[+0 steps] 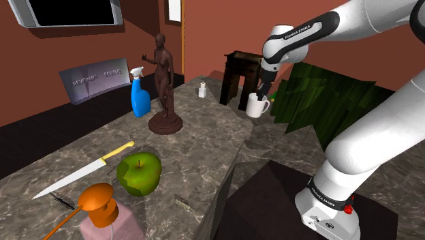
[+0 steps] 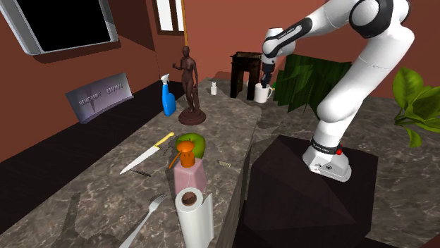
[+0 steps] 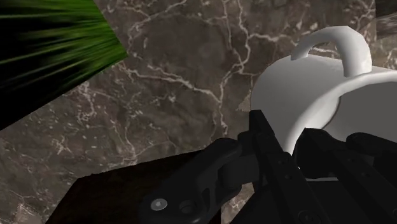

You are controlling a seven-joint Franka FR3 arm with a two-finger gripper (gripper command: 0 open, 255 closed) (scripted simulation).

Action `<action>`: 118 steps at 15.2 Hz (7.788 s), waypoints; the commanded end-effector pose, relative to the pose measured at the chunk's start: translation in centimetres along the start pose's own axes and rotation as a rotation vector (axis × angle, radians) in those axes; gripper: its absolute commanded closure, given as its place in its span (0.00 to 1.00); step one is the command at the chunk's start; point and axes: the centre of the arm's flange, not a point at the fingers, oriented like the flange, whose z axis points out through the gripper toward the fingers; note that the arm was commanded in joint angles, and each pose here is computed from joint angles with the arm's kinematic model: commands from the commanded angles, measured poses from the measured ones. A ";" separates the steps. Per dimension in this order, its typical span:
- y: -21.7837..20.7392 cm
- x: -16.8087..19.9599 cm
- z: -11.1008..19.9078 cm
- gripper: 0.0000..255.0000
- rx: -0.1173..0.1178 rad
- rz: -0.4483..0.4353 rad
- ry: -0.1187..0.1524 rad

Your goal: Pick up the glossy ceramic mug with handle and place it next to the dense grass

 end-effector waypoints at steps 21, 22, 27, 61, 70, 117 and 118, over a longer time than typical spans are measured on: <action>-1.7 -3.8 0.7 0.00 -0.159 -0.214 0.211; -1.7 -3.8 0.7 0.00 -0.159 -0.214 0.211; -1.7 -3.8 0.7 0.00 -0.159 -0.214 0.211; -4.8 7.1 6.3 0.00 -0.081 -0.239 -0.072; -4.8 7.2 6.3 1.00 -0.081 -0.239 -0.072; -5.1 7.6 -17.5 1.00 -0.081 -0.239 -0.072; -5.1 7.7 -18.0 1.00 -0.081 -0.239 -0.072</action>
